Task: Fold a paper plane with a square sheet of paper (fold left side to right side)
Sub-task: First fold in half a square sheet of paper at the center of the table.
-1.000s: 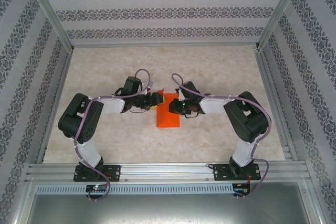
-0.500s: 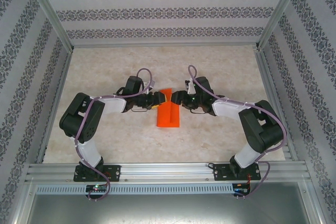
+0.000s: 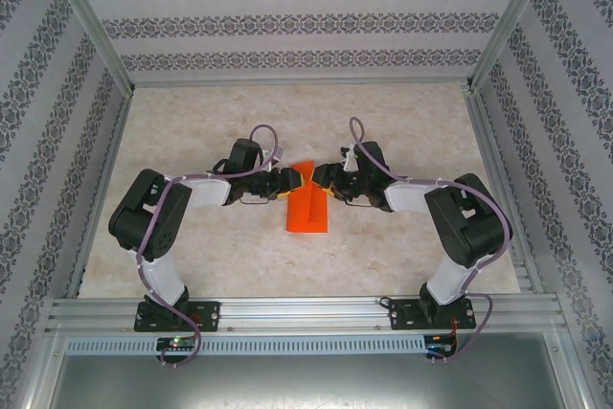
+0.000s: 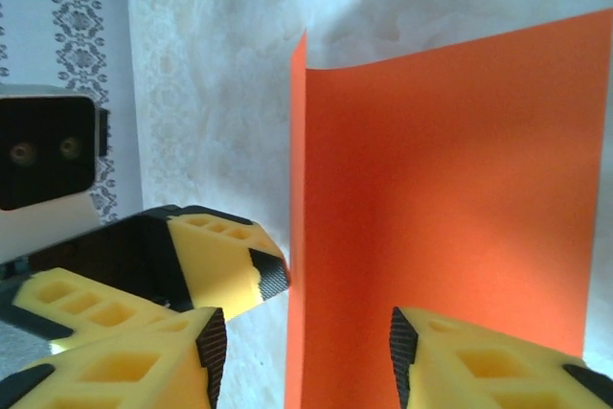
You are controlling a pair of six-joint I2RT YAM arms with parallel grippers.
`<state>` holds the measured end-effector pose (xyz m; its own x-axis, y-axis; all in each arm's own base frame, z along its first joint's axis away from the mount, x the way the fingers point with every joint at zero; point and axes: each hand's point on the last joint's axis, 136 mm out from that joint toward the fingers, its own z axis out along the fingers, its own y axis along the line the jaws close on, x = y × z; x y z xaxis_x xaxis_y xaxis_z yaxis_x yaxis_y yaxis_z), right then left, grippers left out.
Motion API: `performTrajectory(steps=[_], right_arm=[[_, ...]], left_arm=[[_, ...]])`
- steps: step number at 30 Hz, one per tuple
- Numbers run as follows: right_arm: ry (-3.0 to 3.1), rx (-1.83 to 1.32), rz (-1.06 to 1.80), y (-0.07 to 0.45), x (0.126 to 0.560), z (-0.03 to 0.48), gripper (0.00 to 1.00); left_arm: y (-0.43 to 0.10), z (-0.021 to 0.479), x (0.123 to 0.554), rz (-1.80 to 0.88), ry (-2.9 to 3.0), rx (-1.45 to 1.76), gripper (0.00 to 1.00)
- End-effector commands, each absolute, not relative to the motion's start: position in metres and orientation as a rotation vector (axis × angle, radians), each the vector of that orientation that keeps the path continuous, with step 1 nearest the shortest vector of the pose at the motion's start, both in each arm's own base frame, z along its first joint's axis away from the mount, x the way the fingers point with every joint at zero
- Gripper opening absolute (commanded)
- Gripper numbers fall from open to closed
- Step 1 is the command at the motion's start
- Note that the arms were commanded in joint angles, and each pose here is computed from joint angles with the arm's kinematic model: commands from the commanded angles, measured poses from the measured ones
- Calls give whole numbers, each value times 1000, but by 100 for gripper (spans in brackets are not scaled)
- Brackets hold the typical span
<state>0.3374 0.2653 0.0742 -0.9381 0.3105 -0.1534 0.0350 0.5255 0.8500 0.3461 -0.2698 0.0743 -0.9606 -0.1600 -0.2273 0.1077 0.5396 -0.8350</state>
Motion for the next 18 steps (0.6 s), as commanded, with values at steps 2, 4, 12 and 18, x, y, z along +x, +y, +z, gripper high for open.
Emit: performTrajectory(steps=[2,4,12,18], right_arm=[[2497,279,1416,277,338,72,43],[2506,278,1430,280,337,69,38],[2501,253,1454,286,336,70,8],[2538,242,1374,280,337,64,0]], left_arm=[[-279,84,352,-1405,2463,-3,56],[-279,83,352,-1405,2466,-3,55],[-278,82,352,-1395,2471,-4,55],[-275,93,351,-1372,2453,12,59]])
